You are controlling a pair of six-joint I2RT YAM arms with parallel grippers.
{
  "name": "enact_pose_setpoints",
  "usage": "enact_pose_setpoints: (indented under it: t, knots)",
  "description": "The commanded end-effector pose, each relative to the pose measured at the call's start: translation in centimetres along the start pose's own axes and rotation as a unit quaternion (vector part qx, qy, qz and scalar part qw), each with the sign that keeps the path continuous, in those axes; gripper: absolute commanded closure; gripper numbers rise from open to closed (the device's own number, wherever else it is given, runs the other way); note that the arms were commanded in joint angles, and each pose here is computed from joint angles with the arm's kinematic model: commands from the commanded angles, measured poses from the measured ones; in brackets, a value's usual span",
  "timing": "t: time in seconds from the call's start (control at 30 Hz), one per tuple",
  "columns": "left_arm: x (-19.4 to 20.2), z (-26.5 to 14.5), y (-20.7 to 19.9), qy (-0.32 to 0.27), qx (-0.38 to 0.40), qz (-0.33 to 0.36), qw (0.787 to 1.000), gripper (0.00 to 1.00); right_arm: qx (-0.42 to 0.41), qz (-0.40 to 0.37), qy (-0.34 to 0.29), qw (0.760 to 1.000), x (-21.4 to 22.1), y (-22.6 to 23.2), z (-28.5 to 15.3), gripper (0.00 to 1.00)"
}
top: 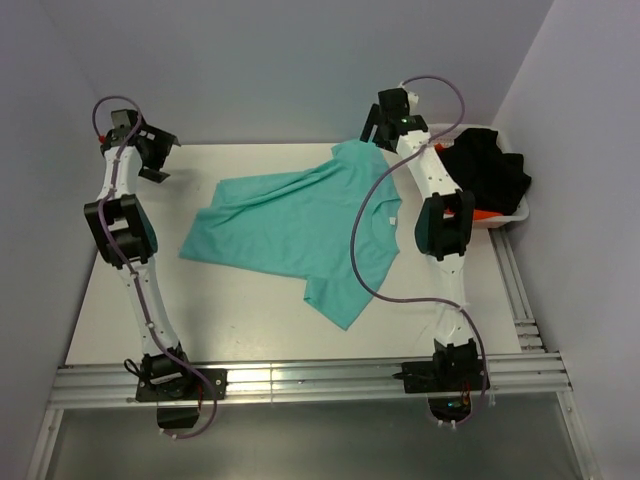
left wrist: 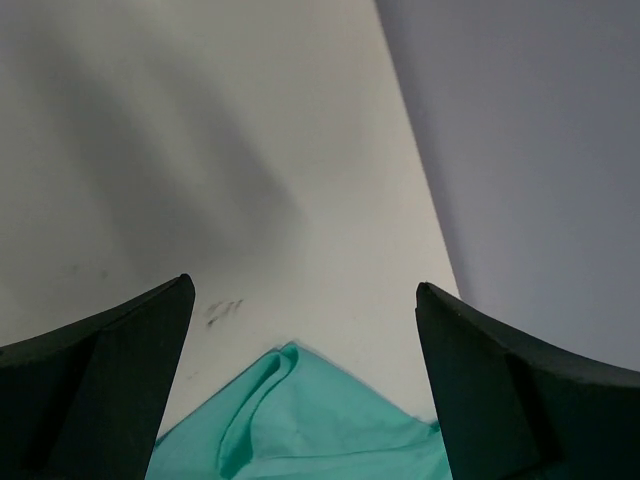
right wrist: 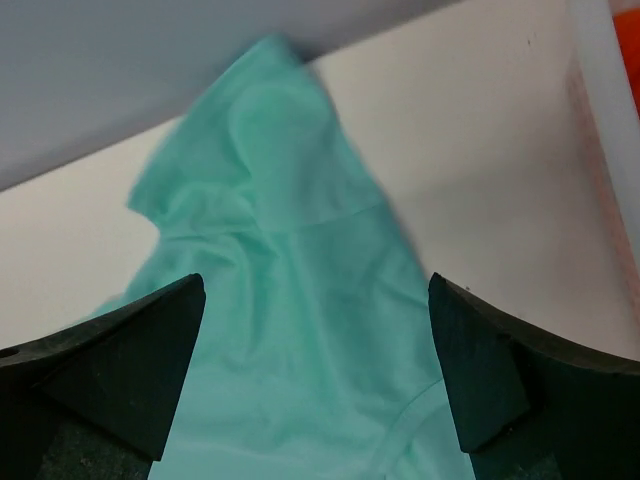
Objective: Fold and stack the t-shirts
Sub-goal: Flatten out the tshirt
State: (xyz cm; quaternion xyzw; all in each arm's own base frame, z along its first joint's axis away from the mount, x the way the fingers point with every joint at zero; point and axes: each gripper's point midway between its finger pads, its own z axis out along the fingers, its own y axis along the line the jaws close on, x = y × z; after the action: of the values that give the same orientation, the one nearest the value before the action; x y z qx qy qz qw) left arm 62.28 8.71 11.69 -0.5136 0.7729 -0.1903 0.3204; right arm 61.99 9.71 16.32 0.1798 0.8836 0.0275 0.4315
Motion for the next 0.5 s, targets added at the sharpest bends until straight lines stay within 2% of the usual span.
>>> enact_pose_setpoints:
  t: [0.0, 0.13, 0.2, 0.23, 0.3, 0.43, 0.47]
  knots:
    - [-4.7, -9.7, -8.2, -0.086, 0.138, 0.011, 0.987, 0.00, -0.022, 0.034, -0.105, 0.994, -8.2, 0.5, -5.1, 0.00]
    - [-3.3, -10.0, -5.0, -0.074, 0.073, 0.043, 0.994, 0.01, 0.006, 0.062, -0.106, 0.992, -9.5, -3.1, -5.2, 0.00]
    - [-2.8, -11.1, -4.6, -0.086, 0.052, 0.055, 0.993, 0.00, 0.011, 0.079, -0.097, 0.992, -9.6, -4.3, -5.9, 0.00]
    - [-1.9, -10.8, -3.0, -0.079, 0.025, 0.063, 0.995, 0.00, 0.008, 0.087, -0.099, 0.991, -10.2, -5.0, -6.9, 0.00]
    - [-0.1, -11.0, -2.2, -0.065, 0.014, 0.077, 0.995, 0.00, 0.008, 0.099, -0.074, 0.992, -8.8, -5.6, -6.9, 0.00]
    - [4.3, -8.6, -3.7, -0.004, 0.049, 0.096, 0.994, 0.08, -0.011, 0.109, -0.022, 0.994, -5.9, -5.9, -7.4, 0.00]
    - [5.4, -8.1, -4.1, 0.006, 0.050, 0.107, 0.993, 0.11, -0.014, 0.105, 0.007, 0.994, -4.0, -5.8, -6.9, 0.00]
